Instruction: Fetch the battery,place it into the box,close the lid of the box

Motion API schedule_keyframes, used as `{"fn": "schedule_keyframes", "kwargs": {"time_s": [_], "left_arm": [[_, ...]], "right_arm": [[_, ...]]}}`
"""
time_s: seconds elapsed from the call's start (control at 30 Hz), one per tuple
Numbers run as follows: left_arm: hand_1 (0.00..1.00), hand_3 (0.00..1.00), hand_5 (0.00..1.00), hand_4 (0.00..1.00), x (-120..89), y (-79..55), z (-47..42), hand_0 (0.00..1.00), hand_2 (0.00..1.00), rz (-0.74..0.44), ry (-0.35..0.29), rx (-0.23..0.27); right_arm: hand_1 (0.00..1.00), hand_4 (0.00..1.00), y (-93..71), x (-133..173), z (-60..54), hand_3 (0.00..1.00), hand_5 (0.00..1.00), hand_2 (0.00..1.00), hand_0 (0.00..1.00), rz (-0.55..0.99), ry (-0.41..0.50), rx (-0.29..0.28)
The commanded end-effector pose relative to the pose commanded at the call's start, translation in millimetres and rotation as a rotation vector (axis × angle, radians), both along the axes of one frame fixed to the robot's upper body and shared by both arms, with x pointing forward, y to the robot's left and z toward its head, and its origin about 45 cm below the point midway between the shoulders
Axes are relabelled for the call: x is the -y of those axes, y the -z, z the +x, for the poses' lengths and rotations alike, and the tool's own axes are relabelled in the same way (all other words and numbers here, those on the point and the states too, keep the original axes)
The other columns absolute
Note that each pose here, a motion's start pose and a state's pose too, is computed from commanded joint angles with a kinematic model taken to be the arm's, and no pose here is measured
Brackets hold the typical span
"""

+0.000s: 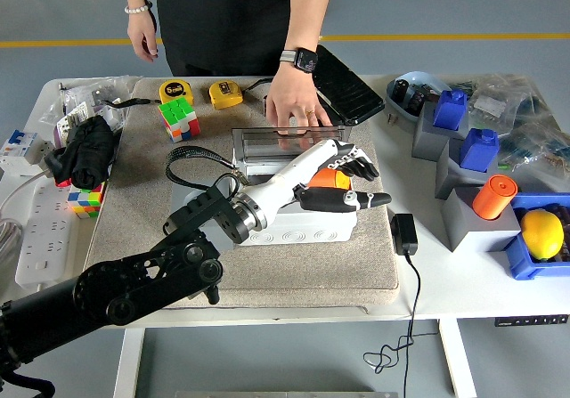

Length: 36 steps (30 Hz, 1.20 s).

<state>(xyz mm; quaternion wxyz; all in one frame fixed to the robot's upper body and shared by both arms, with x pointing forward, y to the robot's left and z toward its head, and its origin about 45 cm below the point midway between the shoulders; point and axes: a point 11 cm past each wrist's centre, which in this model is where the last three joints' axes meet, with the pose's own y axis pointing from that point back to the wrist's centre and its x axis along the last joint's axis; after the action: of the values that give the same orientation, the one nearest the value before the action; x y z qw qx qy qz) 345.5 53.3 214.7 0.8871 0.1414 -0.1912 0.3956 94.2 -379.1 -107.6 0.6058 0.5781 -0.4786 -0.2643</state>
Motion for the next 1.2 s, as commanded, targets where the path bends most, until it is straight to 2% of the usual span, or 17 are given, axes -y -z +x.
{"fn": "schedule_keyframes", "kwargs": {"time_s": [0.23, 0.5, 0.67, 0.83, 1.07, 1.2], "left_arm": [[0.663, 0.57, 0.542, 0.998, -2, 10.5, 1.4, 0.675, 0.616, 0.029, -0.005, -0.013], [0.663, 0.569, 0.535, 0.998, -14, 11.9, 8.6, 0.676, 0.614, 0.098, -0.035, 0.057], [0.651, 0.567, 0.529, 0.998, -21, 9.9, 9.5, 0.662, 0.609, 0.103, -0.047, 0.069], [0.644, 0.565, 0.53, 0.998, -27, 8.8, 11.6, 0.651, 0.606, 0.096, -0.066, 0.067], [0.64, 0.565, 0.531, 0.998, -45, 26.8, 11.4, 0.648, 0.604, 0.147, -0.094, 0.032], [0.639, 0.565, 0.53, 0.998, -54, 31.3, 12.8, 0.643, 0.602, 0.163, -0.111, 0.028]], "right_arm": [[0.62, 0.926, -0.1, 0, 0.1, 0.545, 0.45, 0.599, 0.602, 0.0, -0.001, 0.0], [0.621, 0.925, -0.2, -1, 1.3, 0.543, 0.451, 0.6, 0.602, 0.004, -0.003, 0.004], [0.621, 0.927, -0.1, -2, 1.2, 0.544, 0.449, 0.601, 0.602, 0.005, -0.005, 0.004], [0.621, 0.926, 0.2, -2, 0.1, 0.544, 0.45, 0.602, 0.602, 0.005, -0.005, 0.002], [0.621, 0.926, -0.1, -3, 1.5, 0.544, 0.45, 0.603, 0.602, 0.008, 0.0, 0.008], [0.621, 0.925, 0.0, -2, 1.0, 0.543, 0.451, 0.602, 0.602, 0.007, 0.0, 0.007]]}}
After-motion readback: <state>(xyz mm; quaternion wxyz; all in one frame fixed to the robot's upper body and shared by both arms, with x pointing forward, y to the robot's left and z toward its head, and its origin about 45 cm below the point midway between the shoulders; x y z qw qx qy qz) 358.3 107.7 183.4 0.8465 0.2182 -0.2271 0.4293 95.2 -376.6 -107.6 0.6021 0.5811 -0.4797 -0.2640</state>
